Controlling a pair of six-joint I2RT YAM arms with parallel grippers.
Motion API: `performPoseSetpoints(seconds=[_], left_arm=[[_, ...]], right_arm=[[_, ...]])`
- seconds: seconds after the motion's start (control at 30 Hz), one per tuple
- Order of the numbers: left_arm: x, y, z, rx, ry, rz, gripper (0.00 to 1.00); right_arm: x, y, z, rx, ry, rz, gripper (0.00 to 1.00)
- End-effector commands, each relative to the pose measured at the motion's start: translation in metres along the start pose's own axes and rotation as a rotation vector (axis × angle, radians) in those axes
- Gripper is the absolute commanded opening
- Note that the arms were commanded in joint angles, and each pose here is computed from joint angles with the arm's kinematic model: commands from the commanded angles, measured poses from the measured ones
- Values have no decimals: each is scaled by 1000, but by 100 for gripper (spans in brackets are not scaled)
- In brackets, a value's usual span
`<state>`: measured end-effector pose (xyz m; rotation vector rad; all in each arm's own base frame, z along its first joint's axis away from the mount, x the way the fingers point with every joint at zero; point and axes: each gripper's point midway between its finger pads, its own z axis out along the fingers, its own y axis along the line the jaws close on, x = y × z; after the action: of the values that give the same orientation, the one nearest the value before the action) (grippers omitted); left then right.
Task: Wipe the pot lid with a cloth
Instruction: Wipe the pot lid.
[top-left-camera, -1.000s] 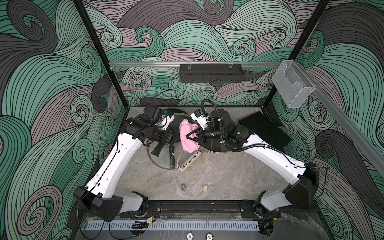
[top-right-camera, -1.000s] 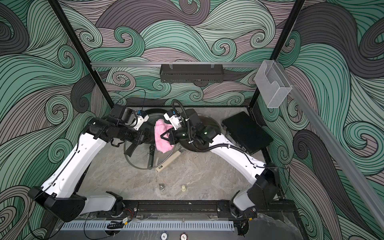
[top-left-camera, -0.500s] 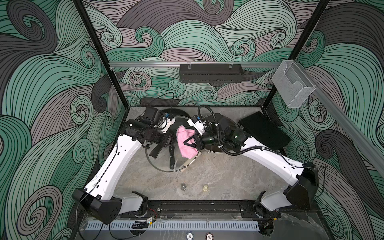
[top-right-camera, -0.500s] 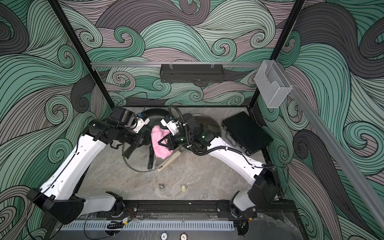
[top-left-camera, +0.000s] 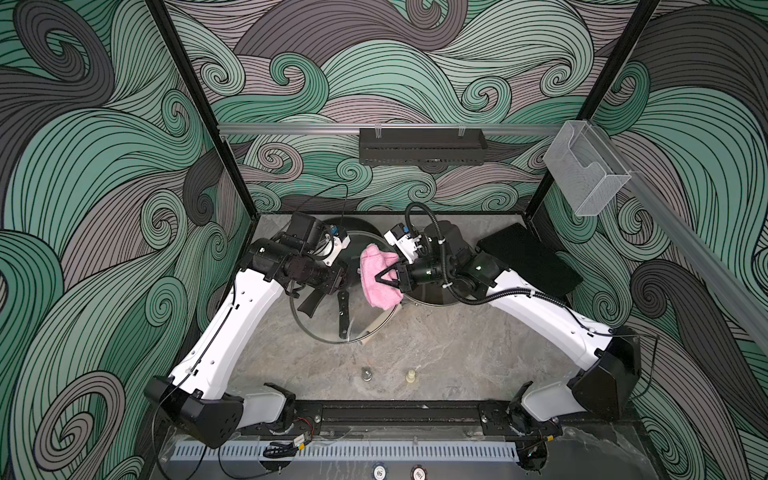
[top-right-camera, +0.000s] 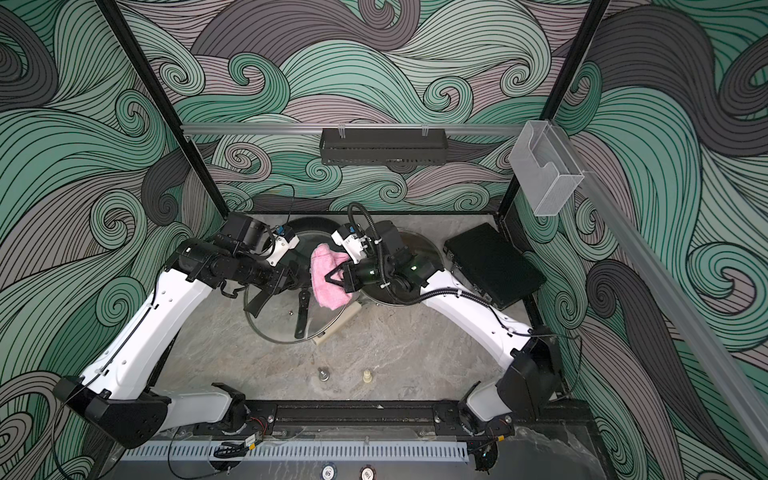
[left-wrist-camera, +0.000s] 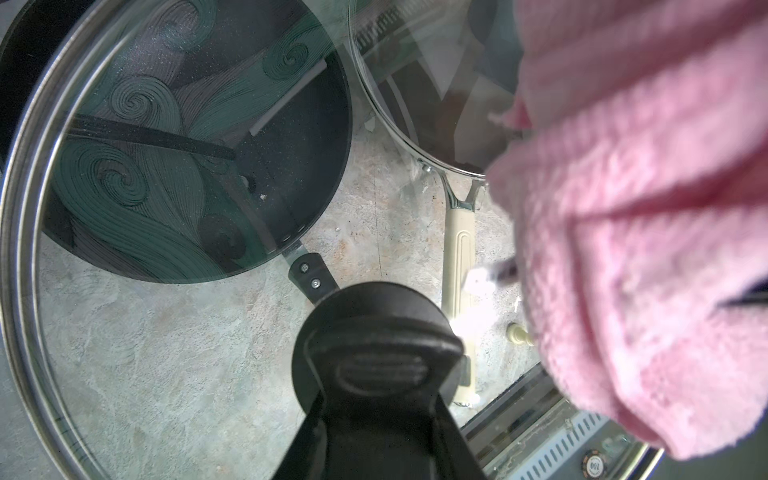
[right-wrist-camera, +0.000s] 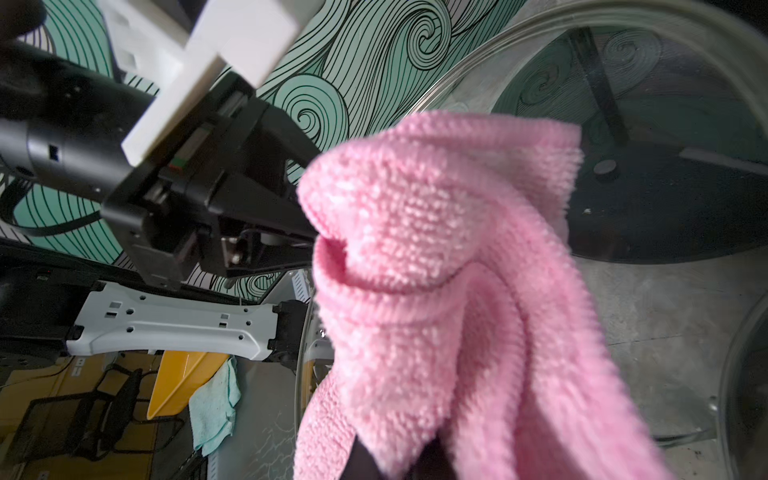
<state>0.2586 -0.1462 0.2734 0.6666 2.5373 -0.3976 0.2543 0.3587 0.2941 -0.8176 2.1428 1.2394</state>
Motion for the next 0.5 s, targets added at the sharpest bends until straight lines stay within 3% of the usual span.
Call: performPoseSetpoints(seconds=[0.0, 0.3, 0.47], left_arm=[[-26, -19, -35, 54, -177, 73, 0], [-36, -17, -31, 47, -184, 83, 0], [-36, -23, -32, 72, -192, 113, 0]], right_arm=[[1, -3, -4, 17, 19, -5, 0], [36, 29, 2, -65, 101, 8, 0], [41, 11, 2, -2, 100, 38, 0]])
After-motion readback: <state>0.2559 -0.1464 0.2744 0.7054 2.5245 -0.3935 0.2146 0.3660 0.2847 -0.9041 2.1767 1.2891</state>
